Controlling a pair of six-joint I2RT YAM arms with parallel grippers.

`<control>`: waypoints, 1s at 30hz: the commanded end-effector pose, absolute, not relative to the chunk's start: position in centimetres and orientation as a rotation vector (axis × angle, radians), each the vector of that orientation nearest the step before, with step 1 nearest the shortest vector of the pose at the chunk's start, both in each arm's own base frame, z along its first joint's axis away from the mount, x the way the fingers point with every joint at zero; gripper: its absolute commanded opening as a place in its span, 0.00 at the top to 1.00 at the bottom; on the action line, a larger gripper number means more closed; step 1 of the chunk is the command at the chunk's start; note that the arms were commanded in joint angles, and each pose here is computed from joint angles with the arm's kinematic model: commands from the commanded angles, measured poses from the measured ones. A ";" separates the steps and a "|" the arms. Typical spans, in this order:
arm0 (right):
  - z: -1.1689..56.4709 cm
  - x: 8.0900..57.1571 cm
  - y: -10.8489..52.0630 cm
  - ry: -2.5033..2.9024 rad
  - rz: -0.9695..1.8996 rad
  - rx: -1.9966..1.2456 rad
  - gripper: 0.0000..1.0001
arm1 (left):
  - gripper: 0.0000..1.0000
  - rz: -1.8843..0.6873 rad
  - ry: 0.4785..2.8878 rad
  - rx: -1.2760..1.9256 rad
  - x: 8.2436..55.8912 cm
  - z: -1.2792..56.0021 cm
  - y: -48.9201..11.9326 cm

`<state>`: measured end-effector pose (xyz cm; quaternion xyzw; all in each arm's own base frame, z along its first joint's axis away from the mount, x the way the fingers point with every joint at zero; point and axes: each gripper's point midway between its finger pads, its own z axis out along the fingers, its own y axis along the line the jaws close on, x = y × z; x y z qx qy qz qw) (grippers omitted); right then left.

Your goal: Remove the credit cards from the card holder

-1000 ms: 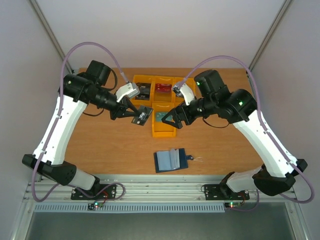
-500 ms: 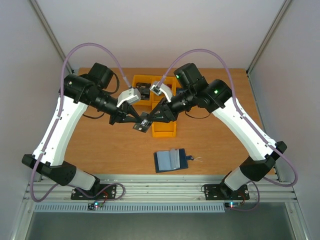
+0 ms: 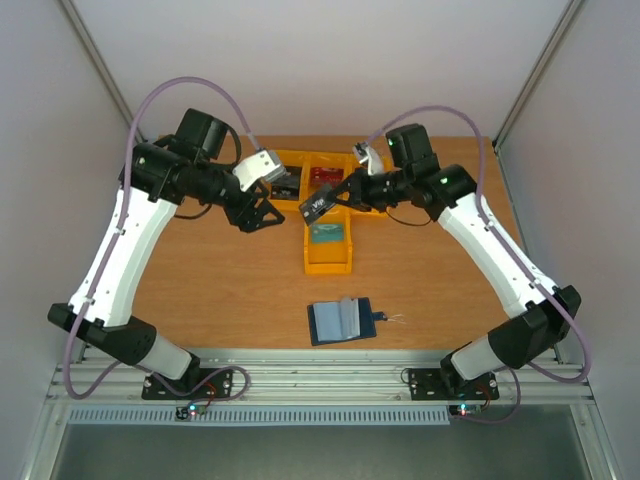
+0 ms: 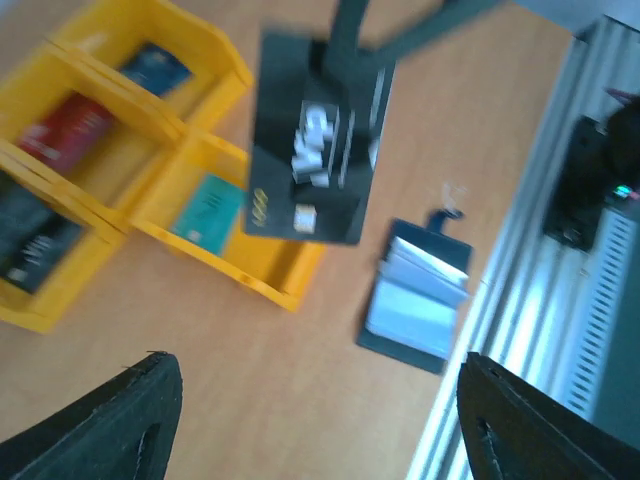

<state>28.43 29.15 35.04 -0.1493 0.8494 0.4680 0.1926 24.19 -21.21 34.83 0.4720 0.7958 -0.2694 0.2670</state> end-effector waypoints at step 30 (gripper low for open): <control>34.4 33.8 28.2 2.175 1.765 0.716 0.99 | 0.65 0.488 1.397 1.699 33.7 32.9 -31.6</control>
